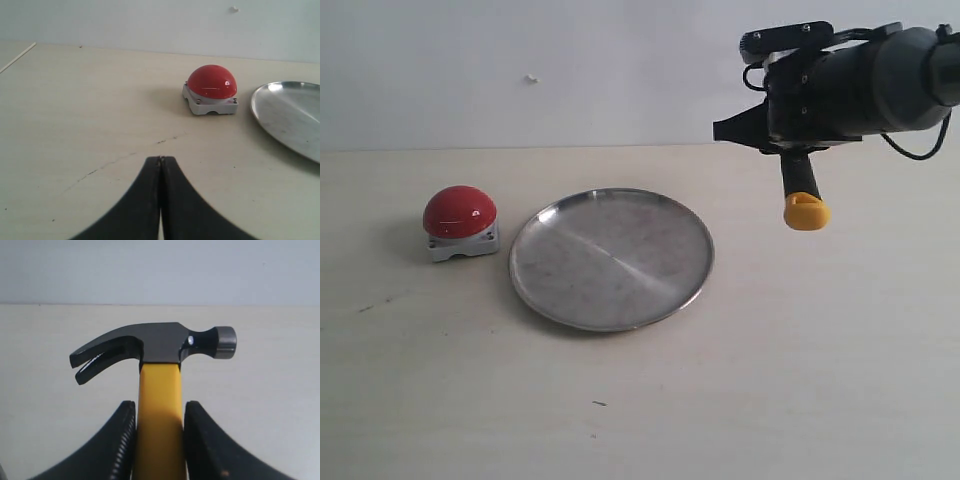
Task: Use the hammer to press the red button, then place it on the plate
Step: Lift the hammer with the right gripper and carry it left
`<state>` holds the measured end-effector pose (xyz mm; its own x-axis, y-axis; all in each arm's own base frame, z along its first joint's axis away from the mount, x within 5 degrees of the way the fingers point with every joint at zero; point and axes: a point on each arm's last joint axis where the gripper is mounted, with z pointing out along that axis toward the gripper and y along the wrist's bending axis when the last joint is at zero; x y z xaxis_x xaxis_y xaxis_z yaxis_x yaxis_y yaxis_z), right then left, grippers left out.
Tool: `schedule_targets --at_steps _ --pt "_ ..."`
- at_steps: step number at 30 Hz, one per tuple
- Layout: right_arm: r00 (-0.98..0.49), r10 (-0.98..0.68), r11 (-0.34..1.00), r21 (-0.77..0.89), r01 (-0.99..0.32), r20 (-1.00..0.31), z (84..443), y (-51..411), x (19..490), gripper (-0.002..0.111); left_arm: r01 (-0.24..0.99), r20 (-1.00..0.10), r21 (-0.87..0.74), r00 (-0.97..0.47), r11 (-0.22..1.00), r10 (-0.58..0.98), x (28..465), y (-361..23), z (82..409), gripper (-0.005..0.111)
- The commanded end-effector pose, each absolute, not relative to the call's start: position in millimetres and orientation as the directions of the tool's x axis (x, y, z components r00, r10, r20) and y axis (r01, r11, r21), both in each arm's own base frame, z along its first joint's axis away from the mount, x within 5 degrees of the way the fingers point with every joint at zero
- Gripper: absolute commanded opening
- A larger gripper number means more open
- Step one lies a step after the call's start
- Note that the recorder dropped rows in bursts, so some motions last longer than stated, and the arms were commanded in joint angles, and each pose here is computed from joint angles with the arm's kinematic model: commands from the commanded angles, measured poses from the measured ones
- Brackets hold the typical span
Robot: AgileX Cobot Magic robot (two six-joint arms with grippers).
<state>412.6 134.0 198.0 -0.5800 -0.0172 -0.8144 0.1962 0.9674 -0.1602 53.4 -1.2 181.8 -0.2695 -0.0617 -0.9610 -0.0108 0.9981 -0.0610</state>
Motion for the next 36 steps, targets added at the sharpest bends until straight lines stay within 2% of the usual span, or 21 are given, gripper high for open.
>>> schedule_targets --at_steps 1,3,6,10,15,23,24,26,28,33,36 --pt "-0.446 -0.061 0.967 -0.163 0.194 -0.893 218.8 123.9 398.3 0.0 -0.011 -0.963 -0.066 -0.262 0.998 -0.067 53.3 -1.2 181.4 0.0" --pt "-0.408 -0.055 0.971 -0.143 0.189 -0.911 219.0 121.0 390.9 0.0 -0.011 -0.963 -0.066 -0.262 0.998 -0.067 53.3 -1.2 181.4 0.0" --pt "-0.384 0.057 0.962 -0.052 0.269 -0.921 217.3 111.1 375.7 0.0 -0.011 -0.963 -0.066 -0.262 0.998 -0.067 53.3 -1.2 181.4 0.0" --pt "-0.394 -0.004 0.946 -0.131 0.297 -0.919 215.6 102.3 366.5 0.0 -0.011 -0.963 -0.066 -0.262 0.998 -0.067 53.3 -1.2 181.4 0.0" --pt "-0.446 -0.125 0.953 -0.232 0.194 -0.886 212.9 106.2 365.7 0.0 -0.012 -0.963 -0.064 -0.262 0.998 -0.065 53.3 -1.1 181.4 0.0" --pt "-0.47 -0.086 0.985 -0.147 0.094 -0.878 210.9 118.2 367.7 0.0 -0.012 -0.963 -0.062 -0.262 0.998 -0.063 53.3 -1.0 181.4 0.0" --pt "-0.472 -0.08 0.989 -0.129 0.073 -0.878 212.2 121.2 368.9 0.0 -0.006 -0.967 -0.017 -0.252 1.0 -0.018 53.5 -0.5 182.3 0.0" --pt "-0.484 -0.074 0.995 -0.096 0.02 -0.872 212.3 127.2 369.7 0.0 0.005 -0.975 0.089 -0.203 0.996 0.088 54.6 0.6 186.8 0.0" --pt "-0.487 -0.084 0.996 -0.083 -0.024 -0.869 214.2 131.9 370.9 0.0 -0.002 -0.988 0.101 -0.119 0.995 0.1 55.8 0.7 194.5 0.0" --pt "-0.489 -0.09 0.995 -0.059 -0.078 -0.868 217.5 138.1 372.6 0.0 -0.019 -0.997 0.037 0.059 0.999 0.039 56.3 0.9 210.7 0.0" --pt "-0.476 -0.102 0.993 -0.061 -0.102 -0.874 222.0 145.6 371.1 0.0 0.0 -0.977 -0.114 0.183 0.993 -0.112 55.0 1.3 221.8 0.0"
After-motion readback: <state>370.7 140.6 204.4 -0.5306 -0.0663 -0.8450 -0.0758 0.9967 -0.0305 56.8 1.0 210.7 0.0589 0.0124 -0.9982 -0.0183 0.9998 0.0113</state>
